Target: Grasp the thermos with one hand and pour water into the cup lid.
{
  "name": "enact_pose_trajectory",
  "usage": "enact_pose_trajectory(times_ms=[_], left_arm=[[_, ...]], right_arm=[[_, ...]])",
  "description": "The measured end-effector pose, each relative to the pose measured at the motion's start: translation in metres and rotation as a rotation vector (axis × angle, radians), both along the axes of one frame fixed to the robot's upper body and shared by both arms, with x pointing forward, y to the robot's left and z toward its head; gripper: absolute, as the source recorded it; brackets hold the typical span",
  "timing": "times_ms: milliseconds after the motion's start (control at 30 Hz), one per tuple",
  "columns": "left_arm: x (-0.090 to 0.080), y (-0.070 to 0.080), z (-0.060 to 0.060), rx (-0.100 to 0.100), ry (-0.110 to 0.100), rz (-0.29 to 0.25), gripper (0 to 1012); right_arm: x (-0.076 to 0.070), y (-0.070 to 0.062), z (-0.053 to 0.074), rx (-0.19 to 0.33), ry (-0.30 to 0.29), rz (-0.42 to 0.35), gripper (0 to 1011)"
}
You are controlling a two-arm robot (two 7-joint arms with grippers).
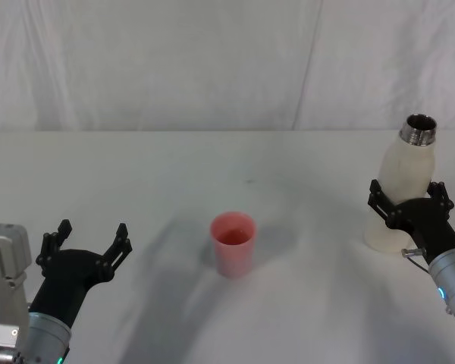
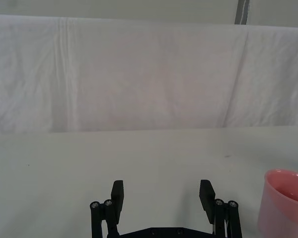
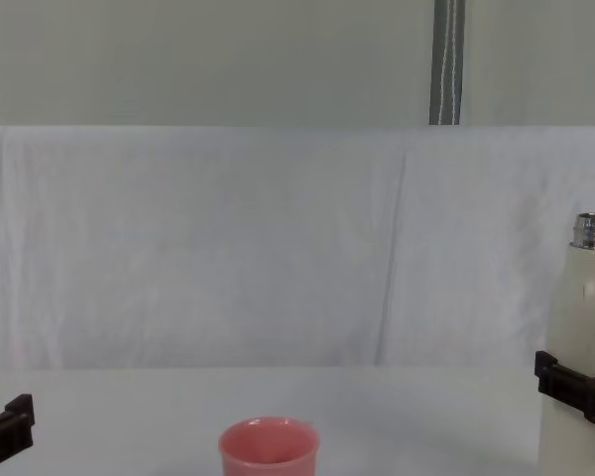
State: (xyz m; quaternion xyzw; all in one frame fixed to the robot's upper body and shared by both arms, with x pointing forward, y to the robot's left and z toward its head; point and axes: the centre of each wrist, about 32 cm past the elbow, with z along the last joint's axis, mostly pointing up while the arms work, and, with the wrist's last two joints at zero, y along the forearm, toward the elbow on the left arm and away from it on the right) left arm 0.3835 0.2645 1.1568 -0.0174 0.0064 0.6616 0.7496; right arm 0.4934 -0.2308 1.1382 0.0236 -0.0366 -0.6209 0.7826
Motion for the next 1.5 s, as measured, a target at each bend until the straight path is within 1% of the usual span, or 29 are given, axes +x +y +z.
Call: enact_pose_trajectory(times_ms=[167,300,1100,1500], left_arm=[[0.0000,0.0000,0.0000,0.000,0.000,0.000,1001],[0.0000,0.0000,0.0000,0.000,0.000,0.000,1001],[0.0000,0.0000,0.0000,0.000,0.000,0.000,1001],[0.0000,0.0000,0.0000,0.000,0.000,0.000,1001]], right_arm=[[-0.0001,0.0000,0.0000,0.000,0.000,0.000,950],[0.0000,0.0000,0.0004,0.000,-0.001,0.000,1001],[-0.0002,0.0000,0.0002,0.000,0.000,0.002,1001],[-0.0050,-0.0010,0.0000,0.003,-0.003,0.000,1001]])
